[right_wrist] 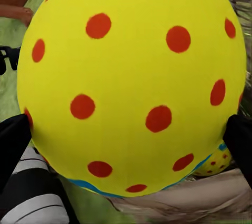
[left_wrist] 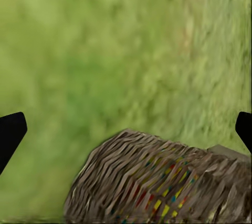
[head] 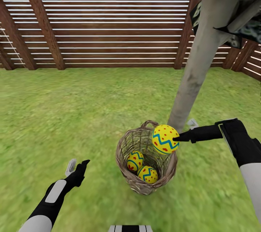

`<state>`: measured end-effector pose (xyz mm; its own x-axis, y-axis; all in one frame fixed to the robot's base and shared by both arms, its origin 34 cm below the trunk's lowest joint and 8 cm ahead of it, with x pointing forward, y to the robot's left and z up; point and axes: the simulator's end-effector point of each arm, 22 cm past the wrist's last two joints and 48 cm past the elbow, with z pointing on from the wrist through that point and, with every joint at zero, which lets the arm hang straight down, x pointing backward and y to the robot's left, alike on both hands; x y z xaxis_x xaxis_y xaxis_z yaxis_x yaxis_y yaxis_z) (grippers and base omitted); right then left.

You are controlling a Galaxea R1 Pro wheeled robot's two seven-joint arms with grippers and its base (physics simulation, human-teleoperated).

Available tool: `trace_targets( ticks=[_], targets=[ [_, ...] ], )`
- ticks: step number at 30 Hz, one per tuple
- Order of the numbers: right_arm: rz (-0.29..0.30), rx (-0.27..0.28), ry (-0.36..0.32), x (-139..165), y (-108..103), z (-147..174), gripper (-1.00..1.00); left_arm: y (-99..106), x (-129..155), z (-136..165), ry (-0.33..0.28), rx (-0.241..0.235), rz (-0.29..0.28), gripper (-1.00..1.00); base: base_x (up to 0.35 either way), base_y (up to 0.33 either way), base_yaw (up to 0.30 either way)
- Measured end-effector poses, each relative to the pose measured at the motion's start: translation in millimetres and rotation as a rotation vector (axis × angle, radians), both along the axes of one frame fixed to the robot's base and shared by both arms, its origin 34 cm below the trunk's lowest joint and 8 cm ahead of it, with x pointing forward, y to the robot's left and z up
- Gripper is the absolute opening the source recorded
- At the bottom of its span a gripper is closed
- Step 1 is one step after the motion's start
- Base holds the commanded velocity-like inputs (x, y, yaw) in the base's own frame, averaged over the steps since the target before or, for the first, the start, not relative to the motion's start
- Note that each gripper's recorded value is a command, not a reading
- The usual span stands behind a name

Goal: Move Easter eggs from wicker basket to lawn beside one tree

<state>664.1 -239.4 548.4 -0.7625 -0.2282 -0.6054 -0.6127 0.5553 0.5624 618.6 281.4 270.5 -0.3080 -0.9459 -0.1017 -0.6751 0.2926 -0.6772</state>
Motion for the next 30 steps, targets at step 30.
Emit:
trace_targets(
  ticks=[30],
  targets=[
    [0.021, 0.239, -0.065, -11, 26, 66, -1.00, -15, 10, 25, -0.092, -0.042, 0.026, 1.00, -0.164, -0.087, -0.189]
  ],
)
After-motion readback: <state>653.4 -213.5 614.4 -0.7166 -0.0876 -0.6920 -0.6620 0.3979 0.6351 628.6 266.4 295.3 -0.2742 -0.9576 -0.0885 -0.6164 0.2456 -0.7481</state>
